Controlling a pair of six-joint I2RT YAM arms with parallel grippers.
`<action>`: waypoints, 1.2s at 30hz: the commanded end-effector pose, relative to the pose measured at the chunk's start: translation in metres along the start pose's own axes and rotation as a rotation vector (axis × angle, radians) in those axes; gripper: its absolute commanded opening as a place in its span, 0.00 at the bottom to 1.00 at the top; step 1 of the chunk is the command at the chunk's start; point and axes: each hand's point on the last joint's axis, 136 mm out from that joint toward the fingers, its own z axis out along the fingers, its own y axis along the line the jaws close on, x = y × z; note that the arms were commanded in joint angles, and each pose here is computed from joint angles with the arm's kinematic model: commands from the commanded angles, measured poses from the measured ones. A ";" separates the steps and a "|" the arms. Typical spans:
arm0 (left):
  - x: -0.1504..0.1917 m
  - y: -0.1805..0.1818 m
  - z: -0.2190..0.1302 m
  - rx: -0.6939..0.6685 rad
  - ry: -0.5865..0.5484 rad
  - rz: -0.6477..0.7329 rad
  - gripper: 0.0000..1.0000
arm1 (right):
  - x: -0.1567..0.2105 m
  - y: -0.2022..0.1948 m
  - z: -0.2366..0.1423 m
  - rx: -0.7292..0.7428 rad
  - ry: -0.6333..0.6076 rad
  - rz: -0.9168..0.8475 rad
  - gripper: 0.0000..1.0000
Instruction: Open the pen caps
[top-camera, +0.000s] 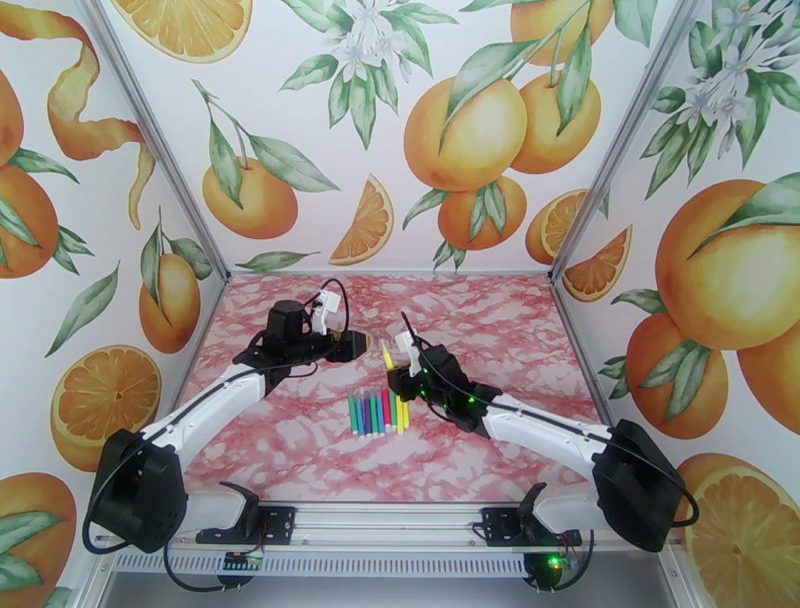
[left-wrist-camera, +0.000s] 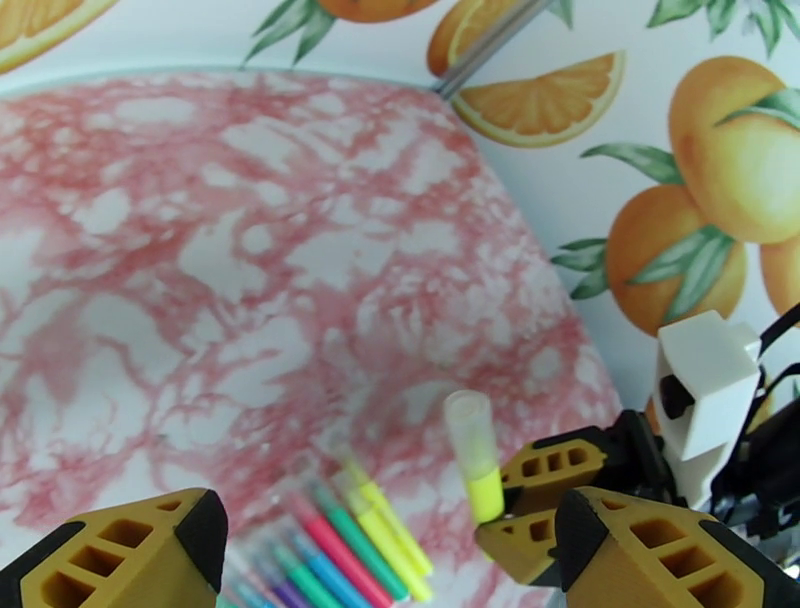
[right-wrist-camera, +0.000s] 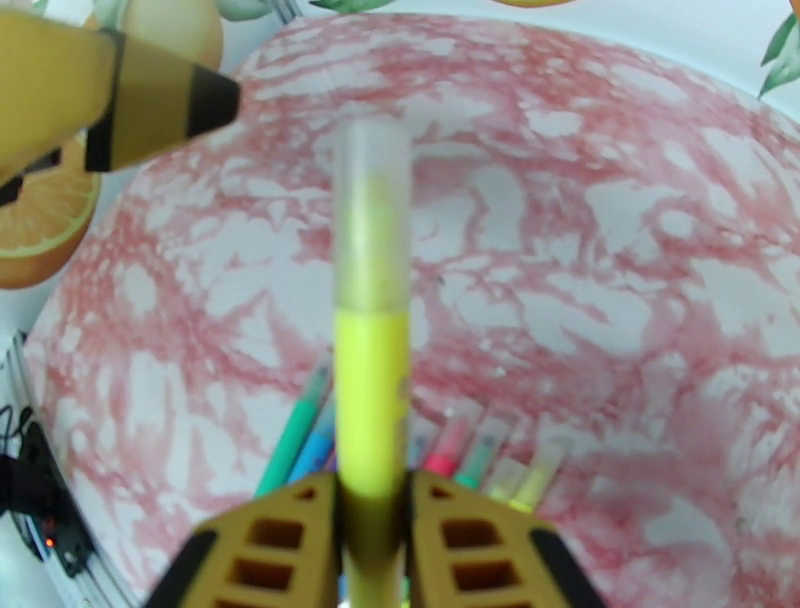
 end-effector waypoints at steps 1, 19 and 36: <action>-0.015 -0.021 0.003 0.090 -0.030 0.002 0.88 | -0.027 0.020 -0.006 -0.069 -0.080 -0.039 0.21; -0.012 -0.045 0.032 0.214 0.028 -0.039 0.61 | -0.032 0.036 -0.007 -0.127 -0.102 -0.063 0.21; -0.010 -0.054 0.035 0.248 0.050 -0.046 0.08 | -0.037 0.035 -0.007 -0.117 -0.130 -0.062 0.21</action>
